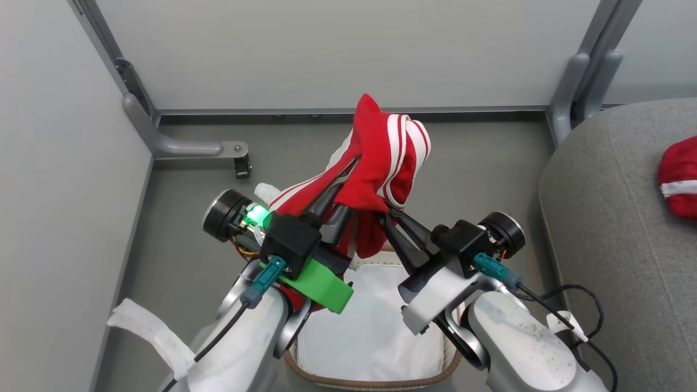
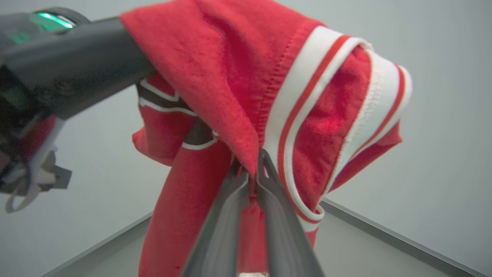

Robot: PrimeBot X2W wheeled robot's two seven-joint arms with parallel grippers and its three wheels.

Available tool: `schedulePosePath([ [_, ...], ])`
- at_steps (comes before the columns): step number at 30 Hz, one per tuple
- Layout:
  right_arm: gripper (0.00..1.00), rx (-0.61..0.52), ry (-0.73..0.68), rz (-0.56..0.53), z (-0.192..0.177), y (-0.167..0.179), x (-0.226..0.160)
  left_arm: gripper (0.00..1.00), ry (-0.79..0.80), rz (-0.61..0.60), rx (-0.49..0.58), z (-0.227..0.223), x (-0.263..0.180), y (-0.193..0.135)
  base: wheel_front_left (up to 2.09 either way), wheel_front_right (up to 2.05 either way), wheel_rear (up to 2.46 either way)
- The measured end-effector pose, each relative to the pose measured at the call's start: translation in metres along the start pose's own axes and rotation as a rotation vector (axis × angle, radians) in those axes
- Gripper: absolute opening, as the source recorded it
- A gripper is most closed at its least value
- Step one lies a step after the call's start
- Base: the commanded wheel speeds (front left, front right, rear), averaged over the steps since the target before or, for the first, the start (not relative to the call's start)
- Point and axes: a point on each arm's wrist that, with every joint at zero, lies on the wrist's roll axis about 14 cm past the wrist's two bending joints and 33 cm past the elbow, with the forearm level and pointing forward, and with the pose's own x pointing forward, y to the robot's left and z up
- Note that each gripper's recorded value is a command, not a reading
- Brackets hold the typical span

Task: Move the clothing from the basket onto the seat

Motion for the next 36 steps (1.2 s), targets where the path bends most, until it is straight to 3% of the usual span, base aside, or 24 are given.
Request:
schedulePosePath([
  [4, 0.00, 0.018, -0.019, -0.042, 0.005, -0.013, -0.001, 0.00, 0.000, 0.001, -0.005, -0.001, 0.001, 0.001, 0.00, 0.00, 0.00],
  [5, 0.00, 0.021, -0.030, -0.066, 0.009, -0.020, -0.002, 0.18, 0.000, 0.000, -0.006, -0.001, 0.001, 0.000, 0.00, 0.00, 0.00],
  [7, 0.00, 0.020, -0.054, -0.118, 0.016, -0.037, -0.006, 1.00, 0.004, -0.005, -0.013, -0.004, 0.002, -0.001, 0.00, 0.00, 0.00],
  [12, 0.00, 0.006, -0.100, -0.277, 0.032, -0.085, -0.030, 1.00, 0.022, -0.037, -0.036, -0.015, 0.006, -0.009, 0.00, 0.00, 0.00],
  [25, 0.00, -0.146, -0.189, -0.685, 0.084, -0.193, -0.136, 1.00, 0.024, -0.259, -0.137, -0.038, 0.046, -0.079, 0.00, 0.00, 0.00],
  [31, 0.00, -0.314, -0.210, -0.845, 0.125, -0.236, -0.181, 1.00, 0.026, -0.370, -0.184, -0.050, 0.065, -0.114, 0.00, 0.00, 0.00],
  [36, 0.00, -0.453, -0.210, -0.936, 0.157, -0.273, -0.197, 1.00, 0.061, -0.428, -0.216, -0.074, 0.072, -0.129, 0.00, 0.00, 0.00],
])
